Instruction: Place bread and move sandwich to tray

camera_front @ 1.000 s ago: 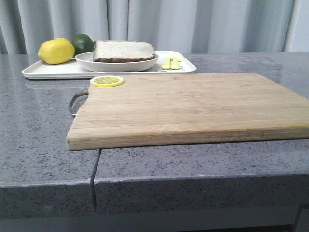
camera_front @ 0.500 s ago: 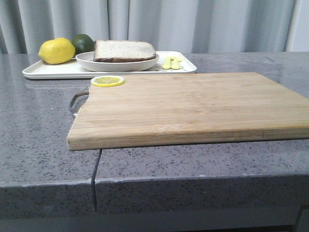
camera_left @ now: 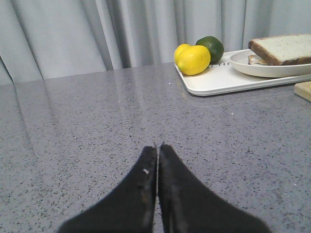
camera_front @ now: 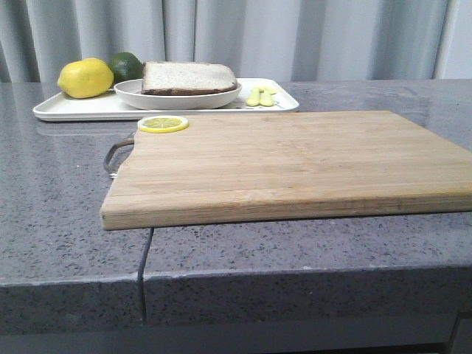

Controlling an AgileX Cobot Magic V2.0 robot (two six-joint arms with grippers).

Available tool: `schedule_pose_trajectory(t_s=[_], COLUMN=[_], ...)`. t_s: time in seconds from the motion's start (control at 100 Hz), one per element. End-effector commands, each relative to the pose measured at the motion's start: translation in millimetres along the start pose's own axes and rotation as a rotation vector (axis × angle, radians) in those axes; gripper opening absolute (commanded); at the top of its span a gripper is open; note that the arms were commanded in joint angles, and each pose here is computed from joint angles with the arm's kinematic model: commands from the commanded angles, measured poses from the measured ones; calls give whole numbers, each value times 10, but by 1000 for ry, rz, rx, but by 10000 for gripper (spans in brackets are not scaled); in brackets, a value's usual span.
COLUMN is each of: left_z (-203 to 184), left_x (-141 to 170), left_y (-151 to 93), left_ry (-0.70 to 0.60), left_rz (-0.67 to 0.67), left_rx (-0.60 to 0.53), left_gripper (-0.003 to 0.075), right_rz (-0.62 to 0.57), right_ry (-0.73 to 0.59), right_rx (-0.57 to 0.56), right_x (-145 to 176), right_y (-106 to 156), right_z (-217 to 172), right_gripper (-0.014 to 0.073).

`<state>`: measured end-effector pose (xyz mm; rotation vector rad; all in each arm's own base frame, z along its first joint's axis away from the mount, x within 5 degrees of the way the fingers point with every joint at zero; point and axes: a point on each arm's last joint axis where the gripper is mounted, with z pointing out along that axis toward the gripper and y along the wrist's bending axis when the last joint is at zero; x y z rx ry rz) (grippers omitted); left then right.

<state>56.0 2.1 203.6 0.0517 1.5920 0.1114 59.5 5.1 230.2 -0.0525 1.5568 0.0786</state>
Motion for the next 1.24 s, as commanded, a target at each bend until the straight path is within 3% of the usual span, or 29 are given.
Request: schedule_pose_trajectory(t_s=[0.0,0.3,1.23], left_z=[-20,-20,-20], left_x=[-31,-31,-31], left_y=[6,6,6], left_ry=[-89,-89,-89], left_rz=[-17,-17,-17], left_rx=[-12,-12,-12], left_gripper=[-20,-20,-20], right_rz=[-5,19,21], right_ry=[-103,-87,-86], right_rx=[25,29,29], right_x=[-36,243,243], right_y=[-15,-22,-22], right_z=[-44,-51,-51], right_gripper=[-70,-70,-70])
